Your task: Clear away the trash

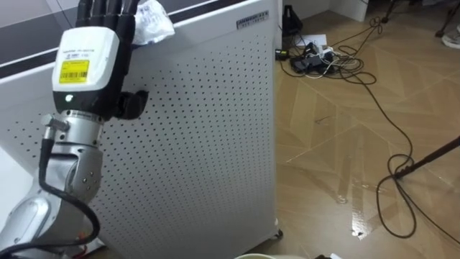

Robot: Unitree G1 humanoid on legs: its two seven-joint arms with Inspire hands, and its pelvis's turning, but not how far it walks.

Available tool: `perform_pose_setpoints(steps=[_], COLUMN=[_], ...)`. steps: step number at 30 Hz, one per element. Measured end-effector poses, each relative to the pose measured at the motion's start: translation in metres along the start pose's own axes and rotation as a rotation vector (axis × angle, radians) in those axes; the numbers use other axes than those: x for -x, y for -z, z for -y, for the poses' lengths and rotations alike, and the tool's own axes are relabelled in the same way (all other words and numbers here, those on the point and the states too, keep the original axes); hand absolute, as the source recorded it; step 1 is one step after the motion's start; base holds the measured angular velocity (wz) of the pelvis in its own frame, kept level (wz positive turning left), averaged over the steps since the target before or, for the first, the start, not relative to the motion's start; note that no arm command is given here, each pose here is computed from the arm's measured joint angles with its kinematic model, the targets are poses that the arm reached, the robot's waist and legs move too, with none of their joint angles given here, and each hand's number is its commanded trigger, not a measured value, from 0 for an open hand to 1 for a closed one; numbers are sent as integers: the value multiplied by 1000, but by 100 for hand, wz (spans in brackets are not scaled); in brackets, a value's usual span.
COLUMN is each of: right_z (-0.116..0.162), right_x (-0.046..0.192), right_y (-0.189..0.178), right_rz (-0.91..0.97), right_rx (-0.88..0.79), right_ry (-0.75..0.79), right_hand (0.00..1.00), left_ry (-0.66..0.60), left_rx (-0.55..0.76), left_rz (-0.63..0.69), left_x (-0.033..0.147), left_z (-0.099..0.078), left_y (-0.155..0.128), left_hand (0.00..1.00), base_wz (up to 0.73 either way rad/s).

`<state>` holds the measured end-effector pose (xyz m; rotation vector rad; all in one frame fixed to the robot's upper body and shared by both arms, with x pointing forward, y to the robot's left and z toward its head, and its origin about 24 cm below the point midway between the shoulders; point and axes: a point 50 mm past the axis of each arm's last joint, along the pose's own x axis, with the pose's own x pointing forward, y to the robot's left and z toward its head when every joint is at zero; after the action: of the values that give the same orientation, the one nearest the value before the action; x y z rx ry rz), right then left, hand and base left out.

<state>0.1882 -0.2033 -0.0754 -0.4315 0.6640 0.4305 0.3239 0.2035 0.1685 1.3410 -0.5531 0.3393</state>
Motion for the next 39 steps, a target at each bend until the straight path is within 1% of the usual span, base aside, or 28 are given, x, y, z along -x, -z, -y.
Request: perform_pose_setpoints(steps=[3, 5, 6, 7, 8, 9, 10, 11, 12, 15, 21, 26, 31, 39], right_z=[0, 0, 0, 0, 0, 0, 0, -1, -1, 0, 3, 7, 11, 11], right_x=[0, 0, 0, 0, 0, 0, 0, 0, 0, 0, 2, 4, 6, 6], right_y=[0, 0, 0, 0, 0, 0, 0, 1, 1, 2, 4, 5, 6, 6], right_rz=[0, 0, -1, -1, -1, -1, -4, -8, -11, -23, -31, -49, -53, -55], right_rx=[-1, -3, -3, -3, -2, -1, -1, -2, -3, -2, 12, 18, 24, 29], right_ry=[1, 2, 2, 2, 2, 2, 0, -1, -2, -14, -25, -18, -8, -10], right_hand=[100, 100, 100, 100, 100, 100, 100, 100, 100, 100, 100, 100, 100, 100], left_ry=[23, 41, 47, 53, 59, 63, 69, 85, 92, 111, 74, 115, 168, 144], left_rx=[12, 21, 20, 17, 12, 11, 11, 9, 6, -5, 32, 24, 23, 38], left_rz=[-19, -33, -38, -42, -40, -38, -33, -30, -29, -25, -9, -8, -19, -15], left_x=[-2, -4, -4, -5, -5, -7, -10, -12, -12, -12, -30, -35, -35, -34], left_z=[2, 3, 3, 3, 2, 1, 0, -1, -1, -3, -21, -28, -25, -24], left_y=[3, 5, 5, 6, 6, 6, 5, 5, 5, 6, 5, 10, 15, 16], left_hand=[0, 8, 8, 22, 49, 54, 69, 91, 100, 100, 100, 100, 100, 100], base_wz=[-4, -3, -4, -5, -6, -5, 0, 0, 0, 0, 0, -1, 0, 2])
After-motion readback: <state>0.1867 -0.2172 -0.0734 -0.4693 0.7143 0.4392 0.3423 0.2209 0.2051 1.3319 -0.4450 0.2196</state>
